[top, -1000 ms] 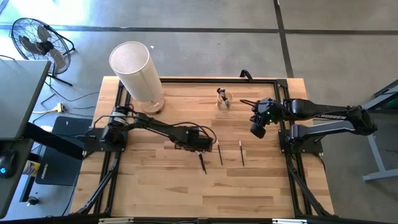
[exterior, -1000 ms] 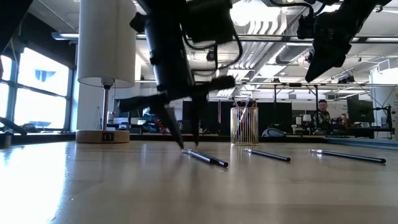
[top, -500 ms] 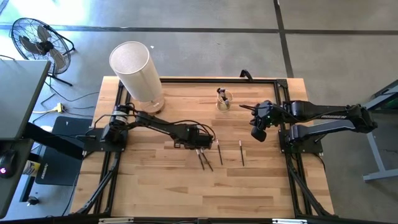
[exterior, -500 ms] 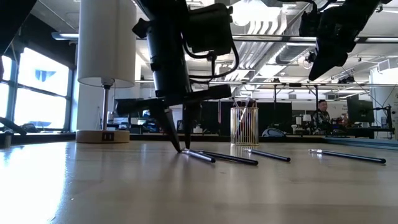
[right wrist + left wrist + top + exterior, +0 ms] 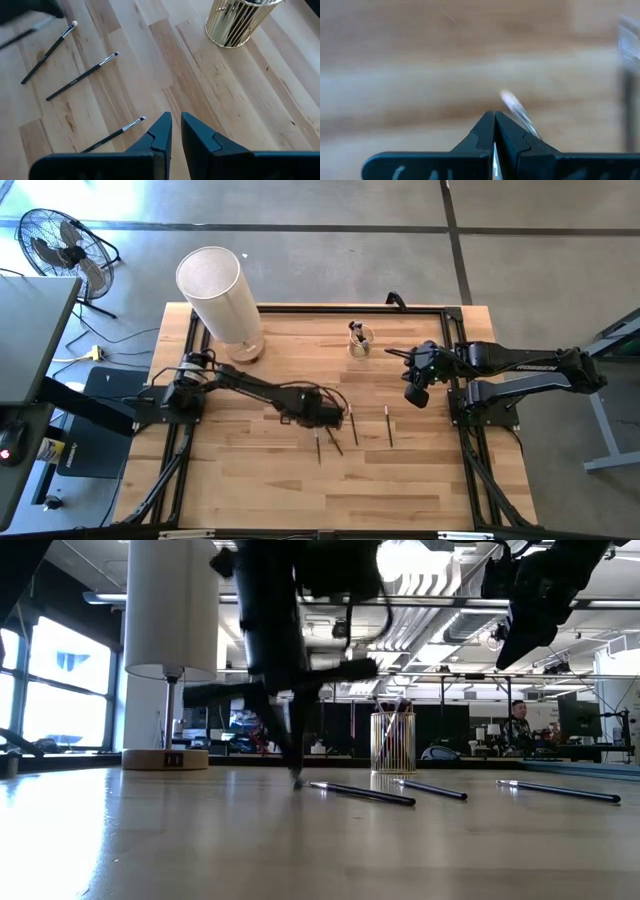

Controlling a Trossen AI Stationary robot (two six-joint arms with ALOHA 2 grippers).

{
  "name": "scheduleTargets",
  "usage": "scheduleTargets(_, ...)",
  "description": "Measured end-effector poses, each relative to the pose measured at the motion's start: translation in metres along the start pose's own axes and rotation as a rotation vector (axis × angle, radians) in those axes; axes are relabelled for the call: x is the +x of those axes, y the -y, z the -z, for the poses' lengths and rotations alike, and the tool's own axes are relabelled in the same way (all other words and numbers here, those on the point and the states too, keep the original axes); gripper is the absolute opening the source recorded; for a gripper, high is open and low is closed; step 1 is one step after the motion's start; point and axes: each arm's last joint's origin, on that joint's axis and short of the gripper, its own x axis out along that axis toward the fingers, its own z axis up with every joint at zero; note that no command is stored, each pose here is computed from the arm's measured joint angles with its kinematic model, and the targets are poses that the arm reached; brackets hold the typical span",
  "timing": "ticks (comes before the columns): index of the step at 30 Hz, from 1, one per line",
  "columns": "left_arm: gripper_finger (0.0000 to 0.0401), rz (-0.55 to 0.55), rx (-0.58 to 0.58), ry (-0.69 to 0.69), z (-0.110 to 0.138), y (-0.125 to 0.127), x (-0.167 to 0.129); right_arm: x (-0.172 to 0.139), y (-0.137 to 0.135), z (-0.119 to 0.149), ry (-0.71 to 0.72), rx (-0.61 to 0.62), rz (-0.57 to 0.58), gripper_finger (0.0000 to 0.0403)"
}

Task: Put items in baskets/containers
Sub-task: Put the silver eyeshadow brush into the yellow container

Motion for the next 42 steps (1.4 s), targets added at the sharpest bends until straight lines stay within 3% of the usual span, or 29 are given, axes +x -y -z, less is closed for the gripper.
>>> scheduleTargets(5,0.0001,0.038,0.050,0.104,0.017,0.015,-0.036,0.000,0.000,0.000,-0.001,-0.024,-0.005,0.0036)
scheduleTargets(11,0.0000,0.170,0.148,0.283,0.025,0.037,-0.075,0.000,0.000,0.000,-0.001,0.014,-0.008,0.0024)
scheduleTargets(15,0.0000,0.262,0.332,0.337,0.017,0.057,-0.100,-0.001,-0.002,0.006,0.004,0.063,-0.004,0.0009)
scheduleTargets(20,0.0000,0.441,0.625,0.431,-0.001,0.084,-0.115,0.008,-0.003,0.035,0.049,0.129,-0.056,0.0004)
scheduleTargets(25,0.0000,0.575,0.725,0.585,-0.027,0.102,-0.124,0.027,-0.004,0.071,0.102,0.233,-0.223,0.0003)
scheduleTargets(30,0.0000,0.768,0.797,0.679,-0.058,0.117,-0.132,0.040,-0.012,0.090,0.207,0.226,-0.520,0.0002)
scheduleTargets(33,0.0000,0.875,0.865,0.775,-0.072,0.120,-0.129,0.042,-0.015,0.093,0.292,0.258,-0.605,0.0001)
scheduleTargets(37,0.0000,0.911,0.879,0.856,-0.079,0.110,-0.097,0.043,-0.013,0.095,0.359,0.289,-0.565,0.0001)
scheduleTargets(42,0.0000,0.976,0.775,0.935,-0.070,0.074,-0.042,0.044,-0.011,0.094,0.406,0.266,-0.505,0.0001)
